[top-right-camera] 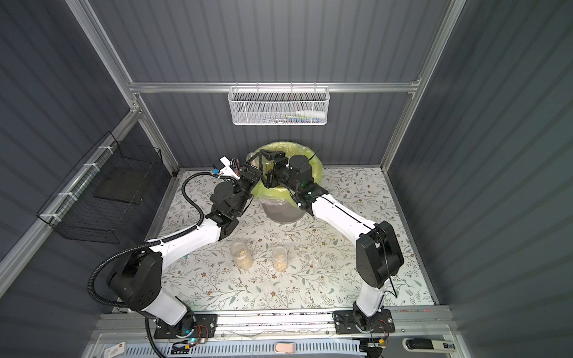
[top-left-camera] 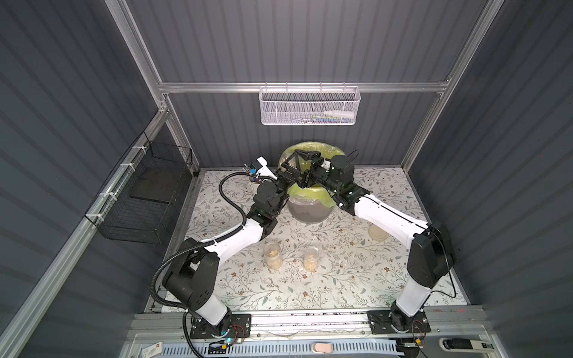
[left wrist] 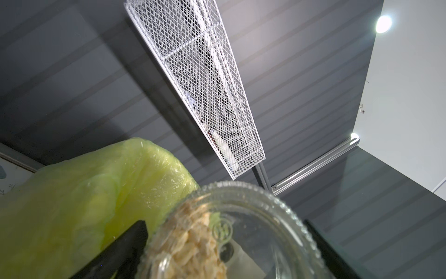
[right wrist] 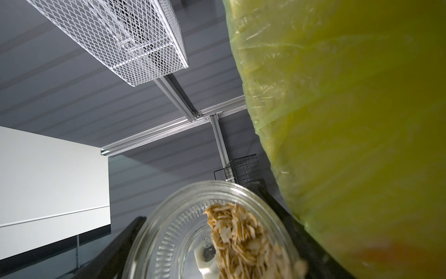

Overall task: Empty expired oatmeal from jars
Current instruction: Move the trash bin to the center of the board.

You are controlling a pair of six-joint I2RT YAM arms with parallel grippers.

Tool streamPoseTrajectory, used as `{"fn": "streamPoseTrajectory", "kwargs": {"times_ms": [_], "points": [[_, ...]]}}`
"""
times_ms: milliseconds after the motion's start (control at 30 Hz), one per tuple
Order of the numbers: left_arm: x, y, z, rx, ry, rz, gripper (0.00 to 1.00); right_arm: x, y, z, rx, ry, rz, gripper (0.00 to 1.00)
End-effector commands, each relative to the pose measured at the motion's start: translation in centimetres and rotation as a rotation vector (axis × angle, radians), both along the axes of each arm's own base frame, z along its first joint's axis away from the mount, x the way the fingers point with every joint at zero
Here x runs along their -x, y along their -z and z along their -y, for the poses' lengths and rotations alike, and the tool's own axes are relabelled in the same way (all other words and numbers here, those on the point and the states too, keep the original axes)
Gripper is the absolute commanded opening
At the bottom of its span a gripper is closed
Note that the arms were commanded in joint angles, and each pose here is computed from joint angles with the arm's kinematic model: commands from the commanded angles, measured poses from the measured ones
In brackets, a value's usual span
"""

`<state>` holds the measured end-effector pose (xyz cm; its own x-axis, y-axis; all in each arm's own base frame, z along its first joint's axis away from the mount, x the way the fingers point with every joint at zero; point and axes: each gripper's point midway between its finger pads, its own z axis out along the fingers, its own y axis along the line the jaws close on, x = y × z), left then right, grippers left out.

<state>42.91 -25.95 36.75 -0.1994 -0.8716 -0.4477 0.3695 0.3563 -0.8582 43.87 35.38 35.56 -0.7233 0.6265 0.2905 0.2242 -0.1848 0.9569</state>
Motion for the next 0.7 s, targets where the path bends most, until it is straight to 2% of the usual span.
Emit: {"fn": "streamPoseTrajectory", "kwargs": {"times_ms": [0, 667], "points": [[-0.2, -0.9, -0.6, 0.036, -0.042, 0.001, 1.0, -0.1, -2.0, 0.3, -0.055, 0.005, 0.052, 0.48], [-1.4, -0.7, 0.2, 0.051, -0.038, -0.054, 0.98, -0.2, -3.1, 0.6, -0.066, -0.016, 0.061, 0.48]]}}
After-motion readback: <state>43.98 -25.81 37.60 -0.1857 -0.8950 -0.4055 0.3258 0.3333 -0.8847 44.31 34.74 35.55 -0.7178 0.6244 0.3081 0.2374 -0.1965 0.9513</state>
